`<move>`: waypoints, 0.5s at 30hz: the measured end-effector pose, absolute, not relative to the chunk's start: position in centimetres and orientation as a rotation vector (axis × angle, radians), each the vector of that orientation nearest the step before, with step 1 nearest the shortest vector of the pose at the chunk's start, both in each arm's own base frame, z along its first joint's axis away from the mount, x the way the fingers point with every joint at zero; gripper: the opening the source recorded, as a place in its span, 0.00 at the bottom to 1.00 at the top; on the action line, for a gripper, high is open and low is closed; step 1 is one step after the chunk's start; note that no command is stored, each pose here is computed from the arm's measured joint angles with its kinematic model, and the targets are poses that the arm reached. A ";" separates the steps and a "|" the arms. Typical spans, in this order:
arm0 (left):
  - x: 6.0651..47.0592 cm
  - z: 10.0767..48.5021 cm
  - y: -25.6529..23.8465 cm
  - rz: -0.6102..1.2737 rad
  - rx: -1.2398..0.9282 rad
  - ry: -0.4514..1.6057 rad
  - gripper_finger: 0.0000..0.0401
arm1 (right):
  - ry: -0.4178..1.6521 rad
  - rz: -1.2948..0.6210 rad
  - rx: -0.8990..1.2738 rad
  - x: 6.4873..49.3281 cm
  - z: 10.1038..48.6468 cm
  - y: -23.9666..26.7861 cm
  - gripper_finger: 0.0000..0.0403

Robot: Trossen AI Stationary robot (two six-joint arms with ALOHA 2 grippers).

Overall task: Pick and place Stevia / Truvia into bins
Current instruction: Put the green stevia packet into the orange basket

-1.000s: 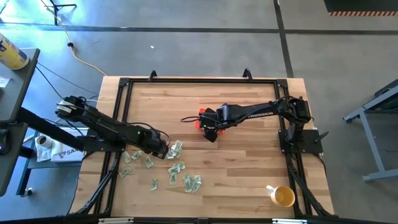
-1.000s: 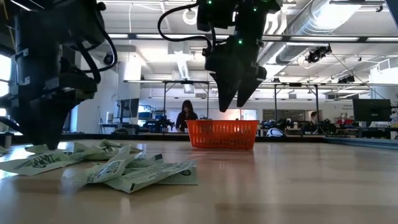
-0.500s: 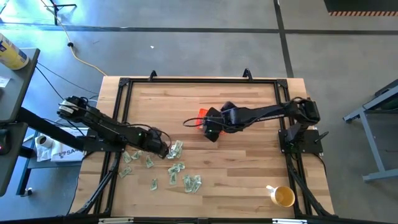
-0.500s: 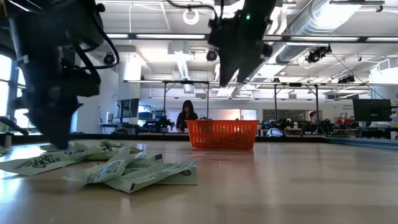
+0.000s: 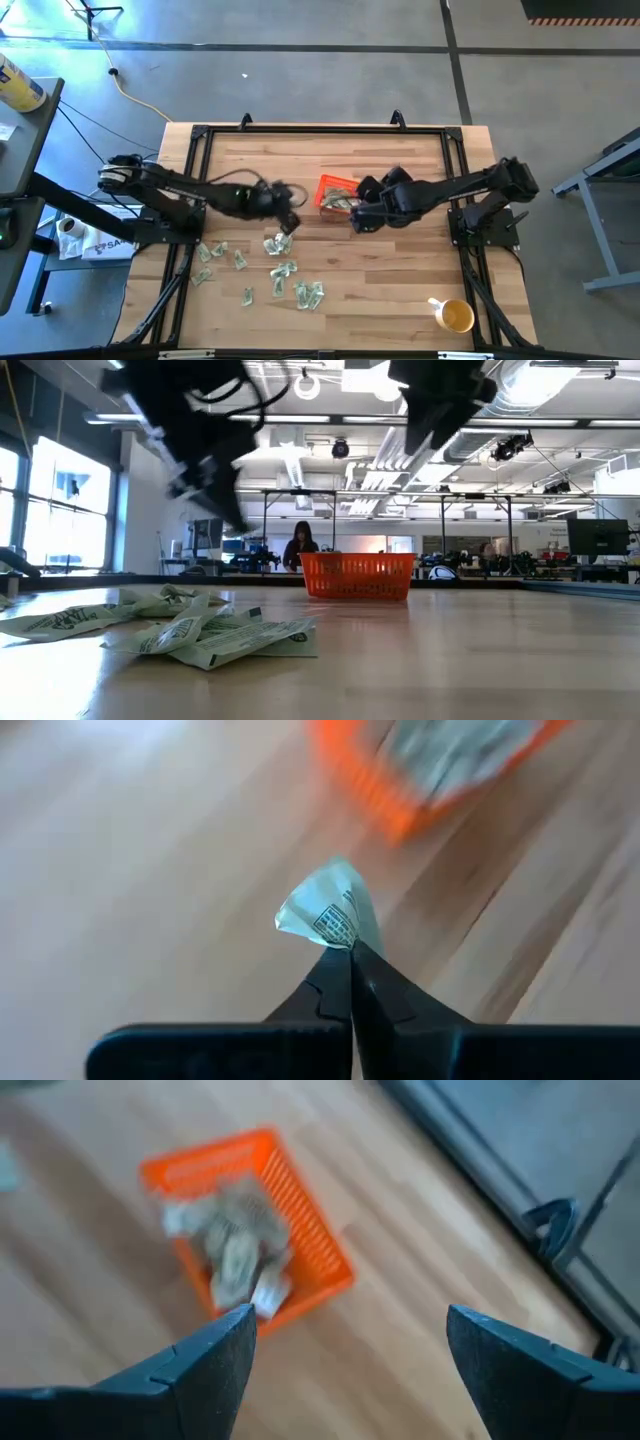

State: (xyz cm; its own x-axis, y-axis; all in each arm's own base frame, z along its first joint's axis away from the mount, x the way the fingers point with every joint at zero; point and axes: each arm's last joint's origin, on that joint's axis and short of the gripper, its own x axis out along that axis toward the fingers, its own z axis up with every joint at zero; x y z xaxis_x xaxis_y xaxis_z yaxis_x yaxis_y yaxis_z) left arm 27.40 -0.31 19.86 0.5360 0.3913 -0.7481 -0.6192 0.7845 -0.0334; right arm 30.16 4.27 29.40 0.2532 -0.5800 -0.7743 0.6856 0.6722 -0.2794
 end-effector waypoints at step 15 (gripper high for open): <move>38.5 20.3 8.5 0.218 -0.313 0.821 0.20 | 1.173 -0.749 0.359 27.5 24.1 10.0 0.79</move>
State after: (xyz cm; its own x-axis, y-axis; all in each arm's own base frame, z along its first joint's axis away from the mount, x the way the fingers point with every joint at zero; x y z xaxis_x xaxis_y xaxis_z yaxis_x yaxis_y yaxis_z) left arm 38.49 8.48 20.30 0.6631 0.0697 -0.7453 -0.3094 0.9321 -0.1881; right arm 27.47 9.97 24.06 0.1870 -0.3398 -0.9217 0.6934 0.7102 -0.1212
